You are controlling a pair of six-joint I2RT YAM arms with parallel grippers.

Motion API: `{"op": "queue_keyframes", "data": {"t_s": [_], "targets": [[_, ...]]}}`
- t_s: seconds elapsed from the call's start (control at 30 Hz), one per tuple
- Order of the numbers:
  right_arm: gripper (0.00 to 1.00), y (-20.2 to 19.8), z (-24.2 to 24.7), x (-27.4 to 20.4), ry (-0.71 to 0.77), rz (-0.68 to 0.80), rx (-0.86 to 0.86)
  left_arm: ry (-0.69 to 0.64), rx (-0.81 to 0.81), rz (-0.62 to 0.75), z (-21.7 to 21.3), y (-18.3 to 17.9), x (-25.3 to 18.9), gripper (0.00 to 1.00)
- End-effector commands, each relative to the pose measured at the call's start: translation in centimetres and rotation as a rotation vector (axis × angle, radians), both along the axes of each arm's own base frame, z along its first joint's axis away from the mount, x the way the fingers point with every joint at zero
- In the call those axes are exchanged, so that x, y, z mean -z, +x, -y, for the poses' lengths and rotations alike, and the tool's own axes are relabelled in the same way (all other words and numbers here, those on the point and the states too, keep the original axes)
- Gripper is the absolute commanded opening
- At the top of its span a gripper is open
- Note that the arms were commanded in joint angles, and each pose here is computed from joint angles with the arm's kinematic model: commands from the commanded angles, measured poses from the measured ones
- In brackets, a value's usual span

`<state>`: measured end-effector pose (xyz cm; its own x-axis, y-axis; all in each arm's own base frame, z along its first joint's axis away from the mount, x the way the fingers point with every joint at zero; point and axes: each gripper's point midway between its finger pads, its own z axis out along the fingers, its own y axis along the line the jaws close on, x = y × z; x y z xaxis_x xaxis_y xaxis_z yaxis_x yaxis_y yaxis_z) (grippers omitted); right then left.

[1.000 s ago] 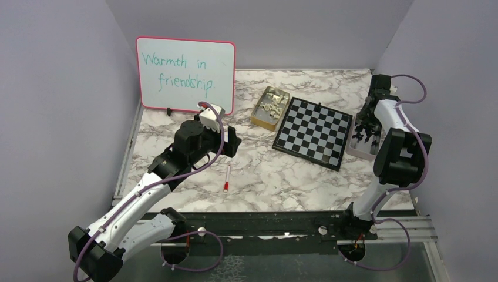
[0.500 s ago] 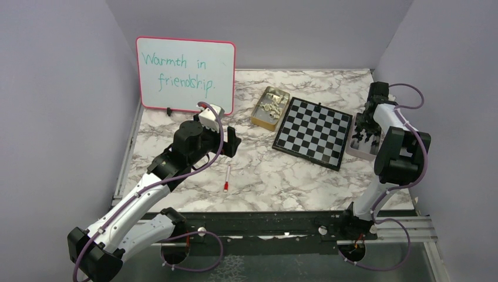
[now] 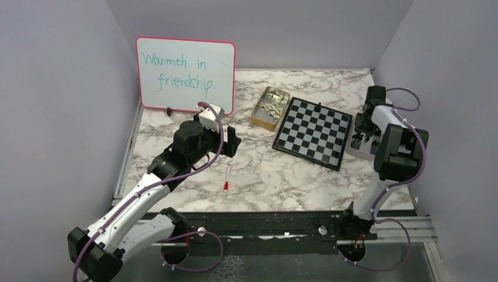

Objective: Set up the chess pieces on the board
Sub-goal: Pick up the chess piece from the storage box.

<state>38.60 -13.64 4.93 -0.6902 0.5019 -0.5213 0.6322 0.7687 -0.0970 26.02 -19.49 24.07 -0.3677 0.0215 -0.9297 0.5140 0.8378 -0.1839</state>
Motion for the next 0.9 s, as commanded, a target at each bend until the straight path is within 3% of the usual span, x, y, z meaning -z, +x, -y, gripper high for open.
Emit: {"op": "queue_keyframes", "data": {"t_s": [0.0, 0.4, 0.87], "targets": [[0.32, 0.2, 0.2, 1.1, 0.012, 0.001, 0.009, -0.010, 0.005, 0.019, 0.0, -0.2, -0.4, 0.99], [0.21, 0.0, 0.5, 0.8, -0.007, -0.003, 0.015, -0.011, 0.005, 0.020, 0.0, -0.2, -0.5, 0.99], [0.17, -0.1, 1.5, -3.1, -0.068, 0.023, 0.045, -0.011, 0.008, 0.013, 0.1, -0.2, -0.3, 0.99]]}}
